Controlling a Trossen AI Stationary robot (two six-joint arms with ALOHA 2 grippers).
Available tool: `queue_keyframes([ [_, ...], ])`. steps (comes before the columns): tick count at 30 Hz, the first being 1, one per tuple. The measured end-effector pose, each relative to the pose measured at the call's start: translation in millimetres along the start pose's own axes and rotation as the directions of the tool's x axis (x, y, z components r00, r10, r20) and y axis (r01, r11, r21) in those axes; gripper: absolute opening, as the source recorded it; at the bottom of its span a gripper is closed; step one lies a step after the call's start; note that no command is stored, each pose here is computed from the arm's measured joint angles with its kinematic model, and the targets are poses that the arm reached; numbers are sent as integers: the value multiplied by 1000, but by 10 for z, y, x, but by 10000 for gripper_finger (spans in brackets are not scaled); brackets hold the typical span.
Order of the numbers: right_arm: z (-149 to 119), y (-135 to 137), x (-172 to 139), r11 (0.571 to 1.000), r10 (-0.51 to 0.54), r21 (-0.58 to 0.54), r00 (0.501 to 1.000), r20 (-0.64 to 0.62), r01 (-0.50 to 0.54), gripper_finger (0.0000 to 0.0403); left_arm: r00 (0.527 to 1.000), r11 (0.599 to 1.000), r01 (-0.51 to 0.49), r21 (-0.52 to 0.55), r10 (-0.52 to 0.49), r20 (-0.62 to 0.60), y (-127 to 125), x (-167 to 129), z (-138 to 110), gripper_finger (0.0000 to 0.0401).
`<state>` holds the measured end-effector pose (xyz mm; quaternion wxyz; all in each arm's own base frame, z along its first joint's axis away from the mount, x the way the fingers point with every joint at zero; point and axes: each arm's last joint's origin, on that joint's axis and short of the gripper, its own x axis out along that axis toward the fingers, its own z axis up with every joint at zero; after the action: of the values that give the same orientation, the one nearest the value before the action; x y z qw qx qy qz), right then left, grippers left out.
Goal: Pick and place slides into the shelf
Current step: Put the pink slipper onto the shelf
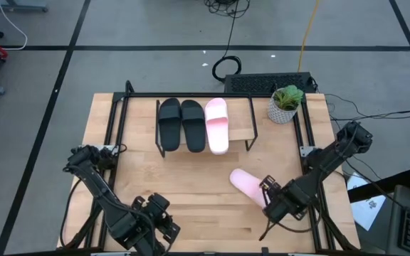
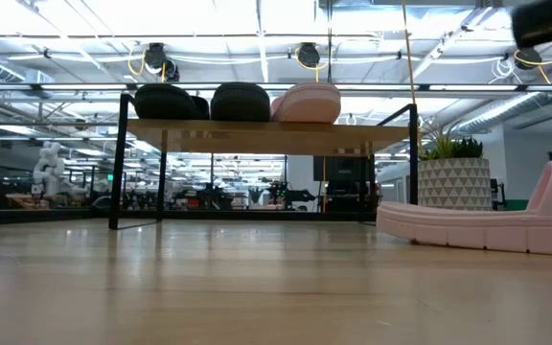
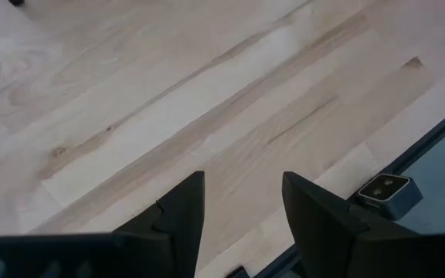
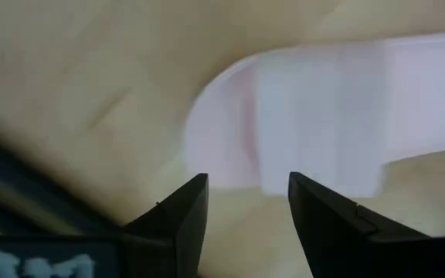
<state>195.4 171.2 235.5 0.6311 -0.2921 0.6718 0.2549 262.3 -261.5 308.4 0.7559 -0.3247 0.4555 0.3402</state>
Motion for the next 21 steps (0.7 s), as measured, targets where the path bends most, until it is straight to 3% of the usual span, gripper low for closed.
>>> queue_keyframes([
  [2,16,22,-1,999,-45,31,999,12,45,171,1000,1000,-3,6,3,1,-6,13,29,172],
  [12,-16,220,158,988,-56,146,998,-4,56,171,1000,1000,-1,17,1,2,-24,36,79,172],
  [21,-25,344,169,952,-173,256,985,7,165,171,998,999,53,1,-53,19,-79,40,87,172],
])
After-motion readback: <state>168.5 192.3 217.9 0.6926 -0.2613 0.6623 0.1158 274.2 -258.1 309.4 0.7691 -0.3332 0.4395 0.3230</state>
